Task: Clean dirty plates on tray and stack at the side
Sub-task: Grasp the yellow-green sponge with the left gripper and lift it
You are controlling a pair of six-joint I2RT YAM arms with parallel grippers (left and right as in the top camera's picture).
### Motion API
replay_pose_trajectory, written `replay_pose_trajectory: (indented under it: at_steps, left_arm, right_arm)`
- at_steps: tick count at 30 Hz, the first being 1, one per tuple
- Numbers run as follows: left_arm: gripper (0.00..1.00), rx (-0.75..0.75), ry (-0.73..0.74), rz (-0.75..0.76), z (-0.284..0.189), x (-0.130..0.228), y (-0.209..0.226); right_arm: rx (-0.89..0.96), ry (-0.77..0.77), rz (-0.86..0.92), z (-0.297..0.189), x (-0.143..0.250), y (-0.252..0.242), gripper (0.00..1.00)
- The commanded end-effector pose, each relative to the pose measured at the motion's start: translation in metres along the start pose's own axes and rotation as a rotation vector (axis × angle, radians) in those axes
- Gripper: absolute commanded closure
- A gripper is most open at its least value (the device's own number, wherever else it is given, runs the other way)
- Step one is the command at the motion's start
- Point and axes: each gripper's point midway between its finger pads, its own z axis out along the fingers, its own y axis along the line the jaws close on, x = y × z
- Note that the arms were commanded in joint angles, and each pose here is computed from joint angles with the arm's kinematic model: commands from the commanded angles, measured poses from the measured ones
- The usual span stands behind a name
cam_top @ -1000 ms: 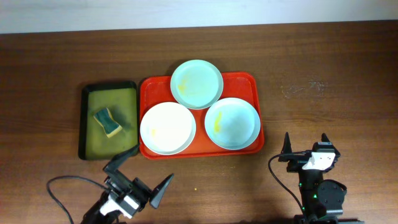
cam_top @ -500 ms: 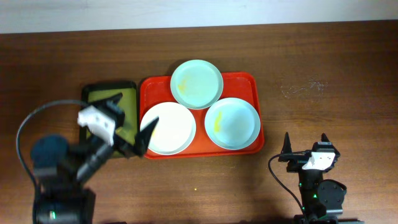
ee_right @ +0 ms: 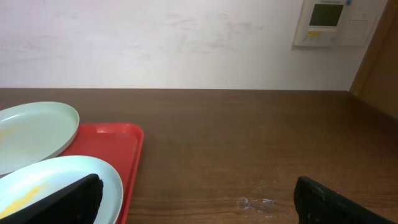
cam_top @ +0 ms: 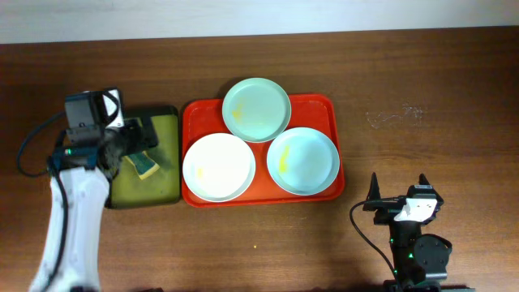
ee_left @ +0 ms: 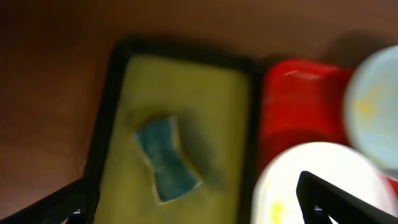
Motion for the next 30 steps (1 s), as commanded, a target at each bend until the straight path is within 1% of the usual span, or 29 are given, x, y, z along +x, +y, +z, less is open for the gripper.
replay_pose_trajectory:
  at_steps: [1, 2, 5, 7, 8, 14, 15, 17, 19, 26, 27, 28, 30]
  left_arm:
    - [0.01, -0.002, 0.112, -0.072, 0.035, 0.017, 0.010]
    - [0.01, -0.008, 0.135, -0.088, 0.042, 0.022, 0.012]
    - [0.01, -0.110, 0.202, -0.321, 0.066, 0.040, 0.031]
    - [0.01, -0.137, 0.217, -0.411, 0.079, 0.045, 0.034]
    - [0.01, -0.140, 0.216, -0.435, 0.085, 0.045, 0.034]
    - [0.00, -0.150, 0.252, -0.439, 0.114, 0.057, 0.037]
    - [0.05, -0.153, 0.261, -0.439, 0.119, 0.060, 0.037]
    - [0.26, -0.157, 0.276, -0.439, 0.123, 0.065, 0.038]
    - [0.39, -0.159, 0.284, -0.439, 0.125, 0.067, 0.038]
    - [0.38, -0.174, 0.333, -0.439, 0.135, 0.083, 0.040]
    - [0.41, -0.176, 0.340, -0.439, 0.137, 0.086, 0.040]
    - [0.42, -0.178, 0.350, -0.439, 0.139, 0.089, 0.041]
    - [0.55, -0.186, 0.376, -0.439, 0.141, 0.096, 0.041]
  right_arm:
    - [0.021, 0.006, 0.001, 0.000, 0.003, -0.004, 0.01]
    - [0.021, 0.006, 0.001, 0.000, 0.003, -0.004, 0.01]
    - [0.021, 0.006, 0.001, 0.000, 0.003, -0.004, 0.01]
    - [0.021, 0.006, 0.001, 0.000, 0.003, -0.004, 0.01]
    - [0.021, 0.006, 0.001, 0.000, 0.003, -0.004, 0.01]
    - [0.021, 0.006, 0.001, 0.000, 0.003, -0.004, 0.01]
    - [0.021, 0.006, 0.001, 0.000, 0.003, -0.004, 0.01]
    - [0.021, 0.006, 0.001, 0.000, 0.003, -0.004, 0.01]
    - [0.021, 0.006, 0.001, 0.000, 0.003, -0.004, 0.01]
    - [0.021, 0.006, 0.001, 0.000, 0.003, -0.004, 0.01]
    - [0.021, 0.006, 0.001, 0.000, 0.003, -0.004, 0.01]
    - [0.021, 0.006, 0.001, 0.000, 0.003, -0.004, 0.01]
    - [0.021, 0.006, 0.001, 0.000, 0.003, -0.004, 0.01]
